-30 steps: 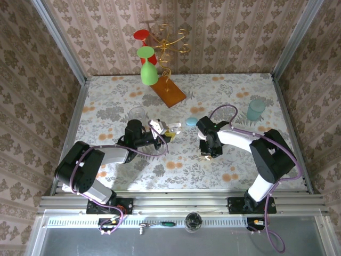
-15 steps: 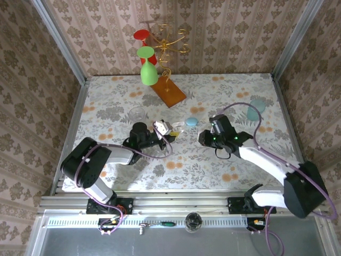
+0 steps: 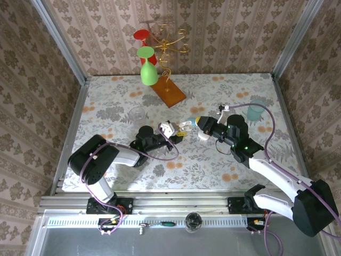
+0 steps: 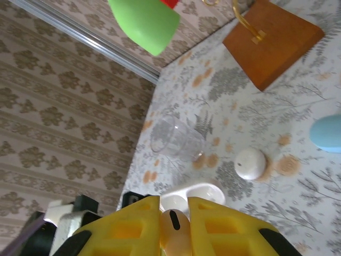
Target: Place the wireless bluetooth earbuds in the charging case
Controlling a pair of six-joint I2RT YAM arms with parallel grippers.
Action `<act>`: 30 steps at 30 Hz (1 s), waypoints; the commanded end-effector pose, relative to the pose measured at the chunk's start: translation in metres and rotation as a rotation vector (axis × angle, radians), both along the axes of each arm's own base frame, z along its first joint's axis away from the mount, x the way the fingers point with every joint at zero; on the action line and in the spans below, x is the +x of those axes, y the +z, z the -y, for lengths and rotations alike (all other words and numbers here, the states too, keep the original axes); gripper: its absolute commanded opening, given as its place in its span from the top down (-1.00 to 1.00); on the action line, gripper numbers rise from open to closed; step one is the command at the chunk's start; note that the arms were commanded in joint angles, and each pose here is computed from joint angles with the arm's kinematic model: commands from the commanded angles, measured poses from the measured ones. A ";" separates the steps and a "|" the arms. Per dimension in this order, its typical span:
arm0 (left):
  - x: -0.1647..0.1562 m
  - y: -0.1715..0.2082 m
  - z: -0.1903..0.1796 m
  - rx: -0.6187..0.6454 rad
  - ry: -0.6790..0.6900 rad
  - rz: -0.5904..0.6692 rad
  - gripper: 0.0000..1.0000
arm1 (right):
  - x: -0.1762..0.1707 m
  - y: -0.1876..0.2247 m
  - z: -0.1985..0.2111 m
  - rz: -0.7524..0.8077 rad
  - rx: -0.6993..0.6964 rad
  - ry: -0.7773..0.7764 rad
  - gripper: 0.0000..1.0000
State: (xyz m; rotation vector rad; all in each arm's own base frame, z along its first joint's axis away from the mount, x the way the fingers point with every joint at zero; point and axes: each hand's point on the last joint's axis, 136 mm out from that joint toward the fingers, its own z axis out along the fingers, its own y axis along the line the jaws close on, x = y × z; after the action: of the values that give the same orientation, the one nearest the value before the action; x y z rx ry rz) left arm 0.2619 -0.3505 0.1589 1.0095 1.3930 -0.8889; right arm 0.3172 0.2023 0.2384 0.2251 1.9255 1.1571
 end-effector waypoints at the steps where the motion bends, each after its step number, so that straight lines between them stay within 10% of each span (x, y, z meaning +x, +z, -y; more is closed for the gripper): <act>1: 0.001 0.022 0.011 -0.063 -0.006 0.033 1.00 | 0.003 0.018 -0.002 0.055 0.087 0.009 0.64; 30: -0.004 0.043 0.021 -0.139 -0.054 0.016 1.00 | 0.012 -0.013 -0.002 -0.009 0.098 -0.002 0.63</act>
State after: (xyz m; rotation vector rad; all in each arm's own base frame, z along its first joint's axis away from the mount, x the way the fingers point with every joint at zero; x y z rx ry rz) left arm 0.2618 -0.3650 0.1828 0.9549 1.3447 -0.9578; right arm 0.3262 0.2063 0.2293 0.2724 1.8903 1.2575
